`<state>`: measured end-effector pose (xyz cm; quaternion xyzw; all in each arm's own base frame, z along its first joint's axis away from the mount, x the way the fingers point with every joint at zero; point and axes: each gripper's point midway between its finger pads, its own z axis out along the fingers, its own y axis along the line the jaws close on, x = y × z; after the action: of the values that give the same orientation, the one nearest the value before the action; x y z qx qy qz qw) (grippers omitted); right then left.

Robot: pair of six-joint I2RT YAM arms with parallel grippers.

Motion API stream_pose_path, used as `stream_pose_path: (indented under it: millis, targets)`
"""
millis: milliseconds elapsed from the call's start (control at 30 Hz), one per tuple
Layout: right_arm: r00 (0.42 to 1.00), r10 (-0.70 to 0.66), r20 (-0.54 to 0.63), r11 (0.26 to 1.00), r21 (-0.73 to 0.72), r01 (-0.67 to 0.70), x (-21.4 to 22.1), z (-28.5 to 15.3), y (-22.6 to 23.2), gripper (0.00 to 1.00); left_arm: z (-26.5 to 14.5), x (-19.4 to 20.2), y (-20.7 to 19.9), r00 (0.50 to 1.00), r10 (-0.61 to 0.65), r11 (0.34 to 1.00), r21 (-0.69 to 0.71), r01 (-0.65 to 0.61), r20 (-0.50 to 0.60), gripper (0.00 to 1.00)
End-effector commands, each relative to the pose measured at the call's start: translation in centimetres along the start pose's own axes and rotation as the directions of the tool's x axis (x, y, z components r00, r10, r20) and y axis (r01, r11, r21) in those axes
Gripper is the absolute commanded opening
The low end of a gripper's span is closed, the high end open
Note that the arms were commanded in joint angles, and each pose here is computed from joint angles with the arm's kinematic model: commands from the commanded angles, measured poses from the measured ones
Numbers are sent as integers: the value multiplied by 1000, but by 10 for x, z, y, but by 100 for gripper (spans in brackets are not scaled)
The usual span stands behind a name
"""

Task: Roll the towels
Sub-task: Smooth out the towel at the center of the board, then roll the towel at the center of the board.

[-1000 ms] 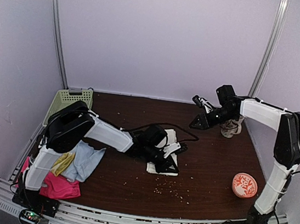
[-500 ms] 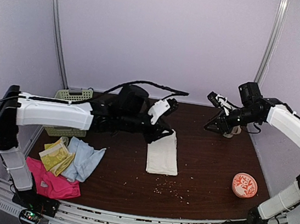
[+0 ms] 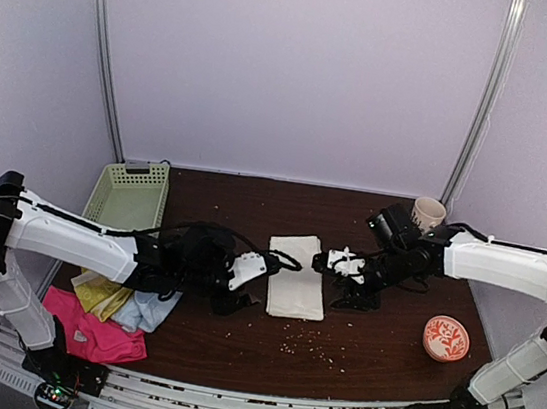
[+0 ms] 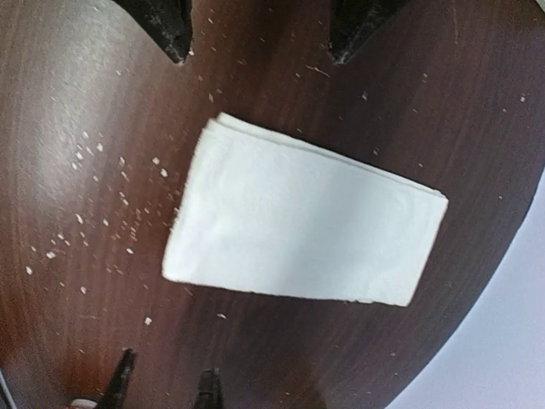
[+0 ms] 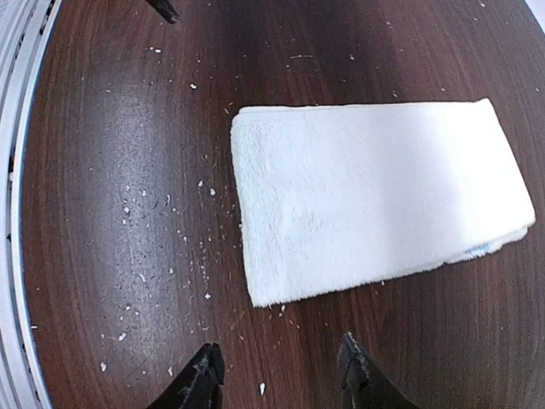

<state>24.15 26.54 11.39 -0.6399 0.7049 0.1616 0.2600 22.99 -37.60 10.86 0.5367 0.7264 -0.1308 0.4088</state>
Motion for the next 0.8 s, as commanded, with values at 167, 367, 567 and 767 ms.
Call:
stream_pose_path:
  millis: [167, 367, 567, 767]
  targets:
    - [975, -137, -177, 988, 42, 146, 5, 75, 1, 51, -9, 18, -32, 996, -72, 985, 155, 80, -55, 58]
    - [974, -122, -191, 990, 52, 134, 5, 92, -6, 49, -16, 19, -31, 995, -98, 985, 140, 99, -17, 58]
    - [968, -111, -227, 993, 8, 116, 16, 106, 0, 34, -15, 14, -28, 996, -88, 988, 127, 88, -4, 55]
    - [962, -111, -248, 988, -129, 80, 19, 101, 20, 7, -16, 2, -44, 997, 10, 985, 172, -22, 72, 54]
